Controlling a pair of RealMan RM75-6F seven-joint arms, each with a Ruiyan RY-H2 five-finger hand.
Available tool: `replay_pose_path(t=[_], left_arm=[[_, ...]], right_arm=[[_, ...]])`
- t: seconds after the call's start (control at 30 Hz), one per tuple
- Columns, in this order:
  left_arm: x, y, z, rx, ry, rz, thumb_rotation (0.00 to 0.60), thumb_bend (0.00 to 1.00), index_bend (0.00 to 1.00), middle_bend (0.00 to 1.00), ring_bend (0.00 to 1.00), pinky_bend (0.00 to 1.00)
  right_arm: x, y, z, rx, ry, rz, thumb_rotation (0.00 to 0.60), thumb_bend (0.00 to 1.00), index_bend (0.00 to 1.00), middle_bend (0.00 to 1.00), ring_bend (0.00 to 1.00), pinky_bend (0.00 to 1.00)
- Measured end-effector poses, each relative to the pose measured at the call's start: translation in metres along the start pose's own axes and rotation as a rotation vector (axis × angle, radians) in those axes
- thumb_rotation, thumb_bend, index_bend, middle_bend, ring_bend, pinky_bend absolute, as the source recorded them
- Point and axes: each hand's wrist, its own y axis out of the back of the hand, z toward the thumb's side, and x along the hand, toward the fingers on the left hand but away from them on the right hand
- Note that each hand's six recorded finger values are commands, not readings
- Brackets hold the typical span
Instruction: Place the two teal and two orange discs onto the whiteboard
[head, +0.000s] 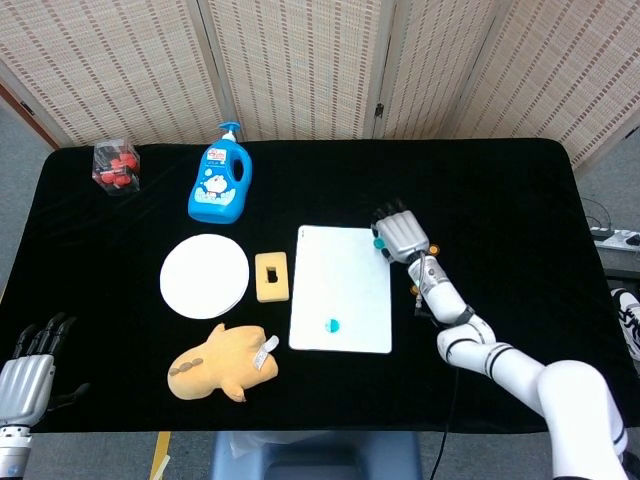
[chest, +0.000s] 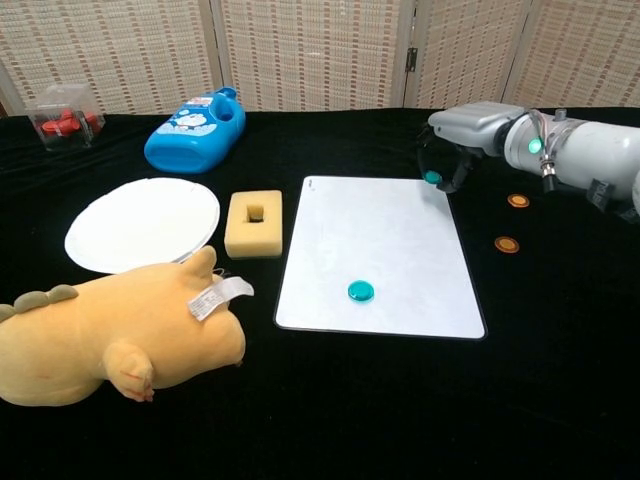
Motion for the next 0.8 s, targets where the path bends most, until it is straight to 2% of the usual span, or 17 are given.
replay_pose_path(t=[0.23, 0.4, 0.6, 0.8], left_arm=[[0.0, 0.003, 0.002, 0.0, -0.009, 0.01, 0.6, 0.2, 0.04, 0.06, 0.17, 0.0], [-0.001, 0.003, 0.002, -0.003, -0.007, 0.01, 0.6, 0.2, 0.04, 0.06, 0.17, 0.0], [-0.002, 0.001, 0.002, -0.006, -0.009, 0.005, 0.6, 0.2, 0.04, 0.06, 0.17, 0.0], [-0.003, 0.0, 0.0, -0.01, -0.003, 0.003, 0.6, 0.2, 0.04, 0.06, 0.17, 0.0]], right_arm=[[0.051, 0.004, 0.048, 0.016, 0.214, -0.001, 0.595, 0.41, 0.51, 0.21, 0.1, 0.0], [0.081, -0.007, 0.067, 0.089, 0.323, 0.004, 0.595, 0.41, 0.51, 0.21, 0.1, 0.0], [0.095, -0.024, 0.081, 0.135, 0.381, 0.033, 0.593, 0.41, 0.51, 0.21, 0.09, 0.0], [0.097, -0.03, 0.088, 0.174, 0.4, 0.028, 0.593, 0.41, 0.51, 0.2, 0.09, 0.0]])
